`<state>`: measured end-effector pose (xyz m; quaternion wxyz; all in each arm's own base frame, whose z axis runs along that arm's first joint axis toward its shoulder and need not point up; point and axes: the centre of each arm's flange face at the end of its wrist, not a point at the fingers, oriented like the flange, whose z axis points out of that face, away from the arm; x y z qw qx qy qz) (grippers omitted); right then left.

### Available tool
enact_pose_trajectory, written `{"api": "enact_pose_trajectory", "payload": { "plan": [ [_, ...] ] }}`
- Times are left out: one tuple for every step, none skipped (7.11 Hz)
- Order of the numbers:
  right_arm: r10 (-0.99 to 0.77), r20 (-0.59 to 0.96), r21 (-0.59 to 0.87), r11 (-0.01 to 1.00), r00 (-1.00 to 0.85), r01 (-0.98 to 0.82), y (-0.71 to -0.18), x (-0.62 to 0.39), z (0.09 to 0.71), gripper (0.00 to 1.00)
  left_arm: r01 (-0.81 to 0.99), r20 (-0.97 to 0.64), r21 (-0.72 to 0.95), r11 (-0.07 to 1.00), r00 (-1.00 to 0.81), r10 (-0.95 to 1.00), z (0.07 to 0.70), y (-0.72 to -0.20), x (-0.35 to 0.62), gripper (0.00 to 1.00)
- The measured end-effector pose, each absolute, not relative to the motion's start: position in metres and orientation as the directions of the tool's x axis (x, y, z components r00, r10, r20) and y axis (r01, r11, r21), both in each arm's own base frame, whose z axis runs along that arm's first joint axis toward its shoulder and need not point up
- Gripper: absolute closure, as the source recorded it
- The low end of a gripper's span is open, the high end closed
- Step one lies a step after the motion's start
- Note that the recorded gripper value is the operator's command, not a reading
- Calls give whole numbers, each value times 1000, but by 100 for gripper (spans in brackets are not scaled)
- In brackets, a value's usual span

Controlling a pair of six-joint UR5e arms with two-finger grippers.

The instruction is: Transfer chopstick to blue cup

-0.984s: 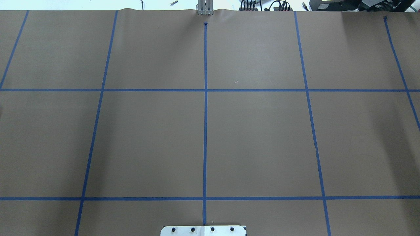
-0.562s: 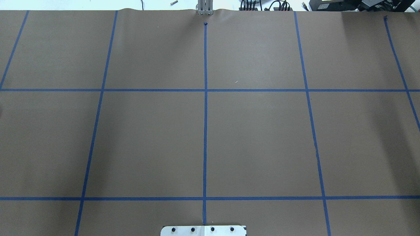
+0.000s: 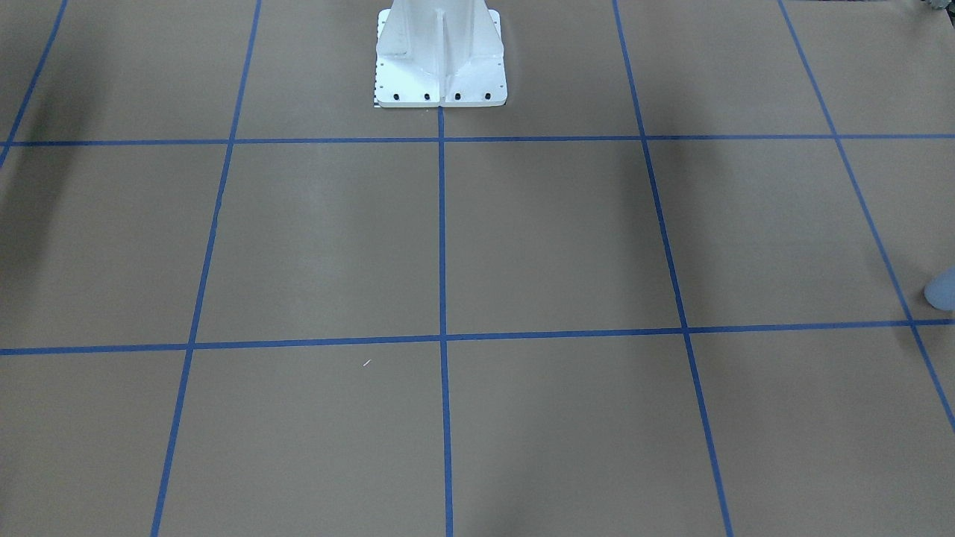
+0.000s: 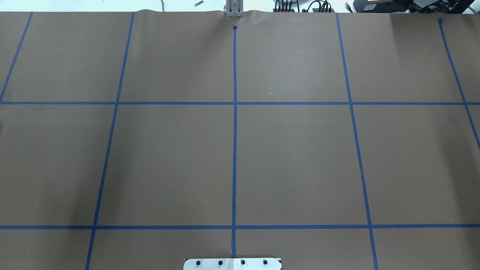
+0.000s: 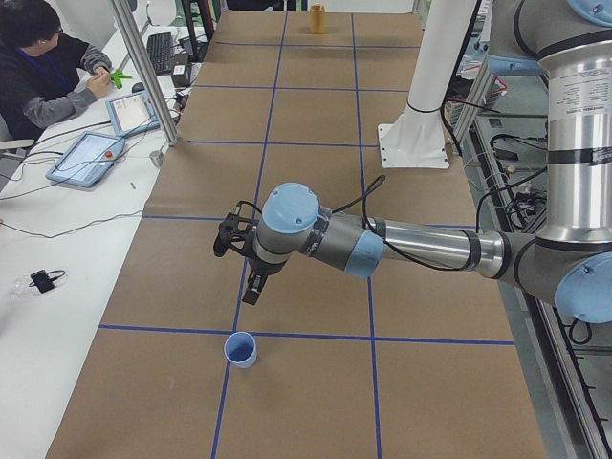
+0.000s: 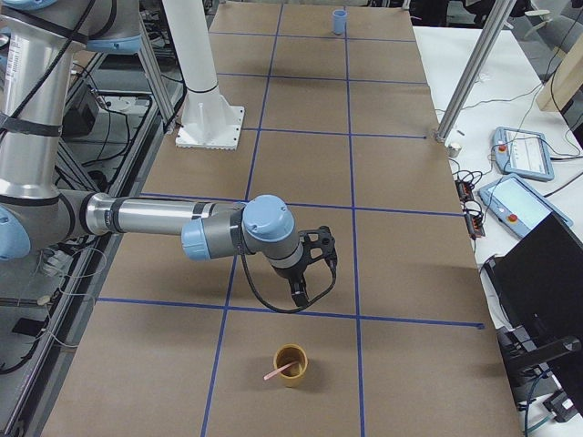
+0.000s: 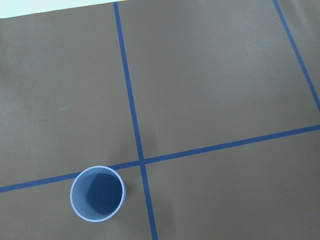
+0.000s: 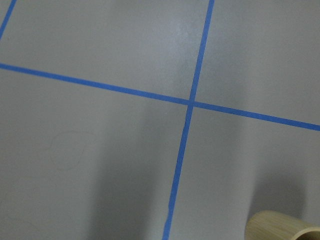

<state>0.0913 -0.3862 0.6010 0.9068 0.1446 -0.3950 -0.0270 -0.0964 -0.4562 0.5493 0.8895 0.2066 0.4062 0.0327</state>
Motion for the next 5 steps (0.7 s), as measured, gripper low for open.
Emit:
{"api": "enact_pose_trajectory", "payload": {
  "plan": [
    [-99,731,249,960,675,-128,-392,89,586,0,102,-697,424,900,671,252,551,-462,-96,1],
    [-67,743,227,961,666,-156,-399,81,574,0,85,-684,442,893,676,274,571,-472,-96,1],
    [-58,749,218,963,660,-162,-407,72,564,0,59,-672,449,892,680,293,598,-491,-98,1],
    [-66,750,219,963,658,-154,-414,64,558,0,29,-659,444,896,688,304,625,-518,-101,2],
    [-73,751,221,964,657,-147,-417,59,555,0,10,-629,429,903,721,291,651,-541,-106,2]
  ]
}}
